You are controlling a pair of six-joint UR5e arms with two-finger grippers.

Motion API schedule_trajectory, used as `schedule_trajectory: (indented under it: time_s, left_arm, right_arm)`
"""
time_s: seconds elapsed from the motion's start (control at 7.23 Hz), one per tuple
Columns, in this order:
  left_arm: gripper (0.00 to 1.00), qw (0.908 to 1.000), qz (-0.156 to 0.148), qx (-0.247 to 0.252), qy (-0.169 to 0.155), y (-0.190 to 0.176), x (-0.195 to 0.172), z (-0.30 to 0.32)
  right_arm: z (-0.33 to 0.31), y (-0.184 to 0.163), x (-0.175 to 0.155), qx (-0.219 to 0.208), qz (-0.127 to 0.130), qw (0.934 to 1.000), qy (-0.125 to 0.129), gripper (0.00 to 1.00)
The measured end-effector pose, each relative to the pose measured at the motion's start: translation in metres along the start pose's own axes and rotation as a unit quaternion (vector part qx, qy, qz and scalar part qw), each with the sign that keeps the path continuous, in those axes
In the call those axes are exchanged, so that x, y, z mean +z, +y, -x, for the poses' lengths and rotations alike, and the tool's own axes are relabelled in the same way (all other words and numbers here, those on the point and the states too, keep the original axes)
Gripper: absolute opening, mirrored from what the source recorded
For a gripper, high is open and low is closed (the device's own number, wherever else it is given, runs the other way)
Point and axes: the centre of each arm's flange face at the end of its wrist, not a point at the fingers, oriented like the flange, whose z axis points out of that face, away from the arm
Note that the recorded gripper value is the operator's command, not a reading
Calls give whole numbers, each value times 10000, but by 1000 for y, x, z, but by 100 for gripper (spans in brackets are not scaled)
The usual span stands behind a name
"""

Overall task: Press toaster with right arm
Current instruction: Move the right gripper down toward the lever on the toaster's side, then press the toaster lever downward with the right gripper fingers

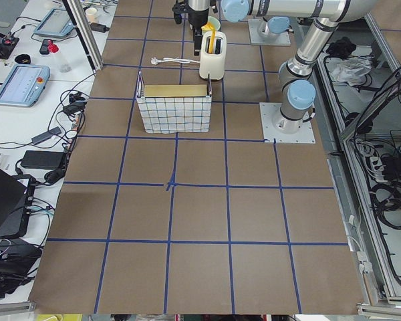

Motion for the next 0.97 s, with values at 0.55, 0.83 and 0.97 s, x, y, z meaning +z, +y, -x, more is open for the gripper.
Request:
schedule_trajectory:
  time_s: [0.55,0.83,0.97]
  left_arm:
    - [100,10000,0,0,0,0,0,0]
    - [100,10000,0,0,0,0,0,0]
    - [100,10000,0,0,0,0,0,0]
  right_arm:
    - [-11,-25,27,140,273,9993,-233,0]
    - [-21,-41,37,214,279,9991,-236,0]
    - [-24,-47,42,214,224,9992,-244,0]
